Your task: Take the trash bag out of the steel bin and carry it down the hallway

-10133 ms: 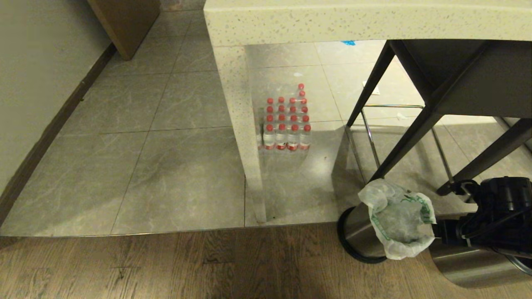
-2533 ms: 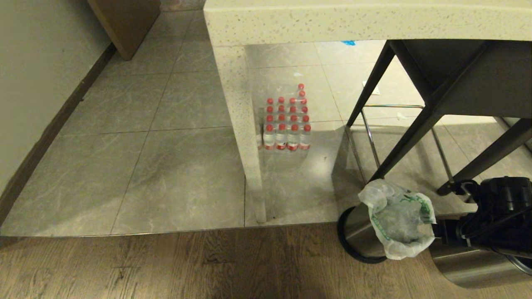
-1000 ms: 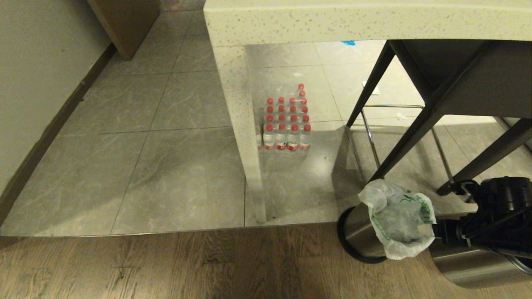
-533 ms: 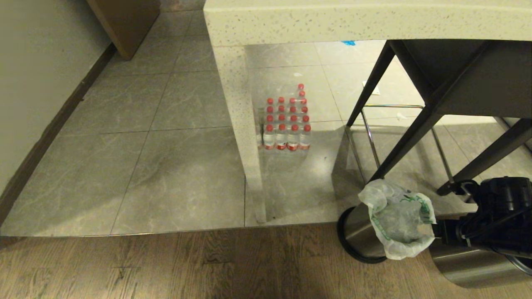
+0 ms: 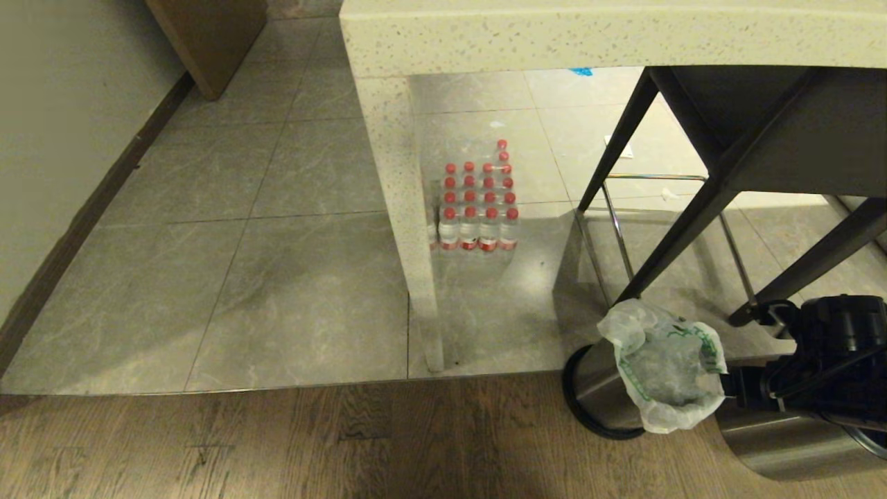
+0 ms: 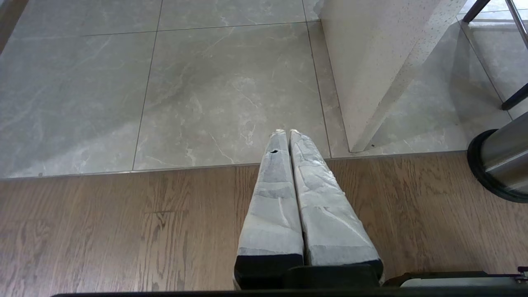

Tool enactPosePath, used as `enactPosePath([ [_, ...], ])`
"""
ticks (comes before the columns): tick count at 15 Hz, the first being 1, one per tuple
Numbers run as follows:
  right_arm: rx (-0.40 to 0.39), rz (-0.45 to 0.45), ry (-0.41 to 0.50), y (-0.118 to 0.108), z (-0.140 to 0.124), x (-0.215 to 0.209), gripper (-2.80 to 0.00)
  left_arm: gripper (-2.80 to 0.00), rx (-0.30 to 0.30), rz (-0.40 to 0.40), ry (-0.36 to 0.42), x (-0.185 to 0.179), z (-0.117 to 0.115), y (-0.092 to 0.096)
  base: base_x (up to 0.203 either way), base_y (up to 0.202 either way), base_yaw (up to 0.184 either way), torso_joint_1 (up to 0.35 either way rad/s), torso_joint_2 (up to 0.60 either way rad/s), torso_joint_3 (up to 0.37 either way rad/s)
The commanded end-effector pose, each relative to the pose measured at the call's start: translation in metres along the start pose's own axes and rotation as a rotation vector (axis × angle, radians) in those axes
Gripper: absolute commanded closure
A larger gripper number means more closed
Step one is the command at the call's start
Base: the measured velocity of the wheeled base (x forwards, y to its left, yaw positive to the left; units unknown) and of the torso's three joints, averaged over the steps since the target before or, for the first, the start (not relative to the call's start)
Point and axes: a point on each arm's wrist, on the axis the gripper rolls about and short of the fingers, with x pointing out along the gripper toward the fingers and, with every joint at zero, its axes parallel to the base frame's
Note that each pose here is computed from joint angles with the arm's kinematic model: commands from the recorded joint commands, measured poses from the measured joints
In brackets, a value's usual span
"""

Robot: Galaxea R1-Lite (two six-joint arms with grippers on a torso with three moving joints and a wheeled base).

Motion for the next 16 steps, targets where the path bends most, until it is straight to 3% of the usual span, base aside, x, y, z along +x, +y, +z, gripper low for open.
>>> enactPosePath([
  [1,0.004,0.106,-0.727,0.0101,-0.1921,-0.2034,-2.80,0.00,-0.002,-0.001,0.001,0.0001,-0.0004,0.0000,0.000,0.000,0.000,0.000,0.00,0.000],
  [16,0.004,0.106,-0.727,0.0101,-0.1921,-0.2034,-2.80,0.00,0.000,0.001,-0.001,-0.0001,0.0000,0.0000,0.000,0.000,0.000,0.000,0.00,0.000],
])
